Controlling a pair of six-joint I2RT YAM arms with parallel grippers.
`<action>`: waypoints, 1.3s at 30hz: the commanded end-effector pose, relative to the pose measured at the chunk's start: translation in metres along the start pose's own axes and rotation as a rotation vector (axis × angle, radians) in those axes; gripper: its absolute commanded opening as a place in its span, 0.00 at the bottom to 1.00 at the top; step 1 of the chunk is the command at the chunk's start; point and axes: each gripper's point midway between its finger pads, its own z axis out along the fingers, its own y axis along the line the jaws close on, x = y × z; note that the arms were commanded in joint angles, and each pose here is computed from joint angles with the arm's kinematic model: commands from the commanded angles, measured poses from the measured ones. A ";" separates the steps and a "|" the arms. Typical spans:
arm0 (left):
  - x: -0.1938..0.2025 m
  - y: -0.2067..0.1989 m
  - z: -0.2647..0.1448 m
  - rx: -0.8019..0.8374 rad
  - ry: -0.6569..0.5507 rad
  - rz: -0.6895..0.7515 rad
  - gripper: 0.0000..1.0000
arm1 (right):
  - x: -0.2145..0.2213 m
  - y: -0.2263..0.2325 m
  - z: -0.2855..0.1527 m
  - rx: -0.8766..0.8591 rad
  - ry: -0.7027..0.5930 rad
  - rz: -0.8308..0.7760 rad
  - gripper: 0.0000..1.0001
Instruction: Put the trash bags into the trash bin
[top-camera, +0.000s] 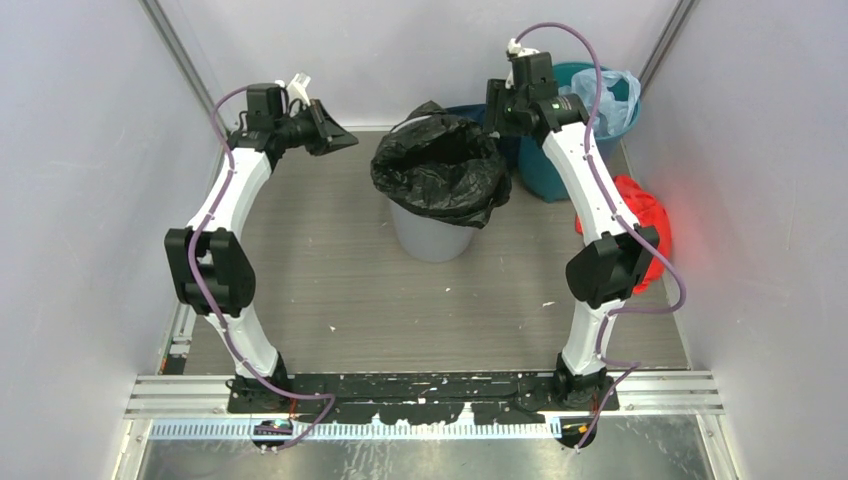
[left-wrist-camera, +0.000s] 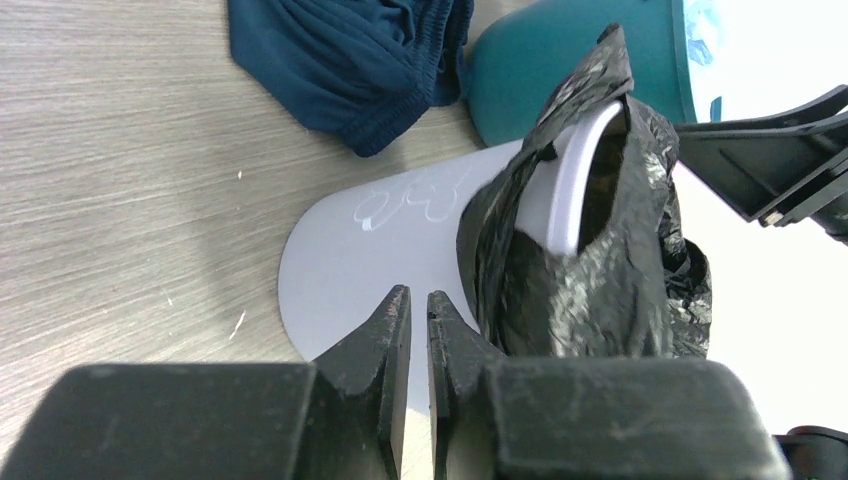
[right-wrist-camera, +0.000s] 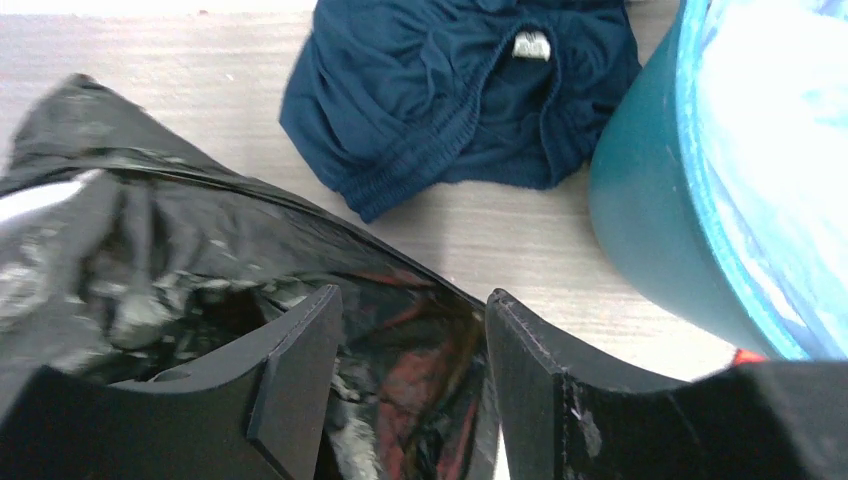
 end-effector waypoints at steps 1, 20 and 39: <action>-0.009 -0.033 -0.020 0.070 -0.052 0.072 0.13 | -0.036 0.015 -0.013 -0.044 -0.127 0.081 0.61; -0.021 -0.036 -0.010 0.105 -0.057 0.072 0.12 | -0.015 0.001 -0.157 -0.091 -0.300 0.215 0.64; -0.001 -0.054 0.045 0.358 0.031 0.062 0.20 | 0.109 0.038 -0.157 -0.360 -0.076 0.499 0.66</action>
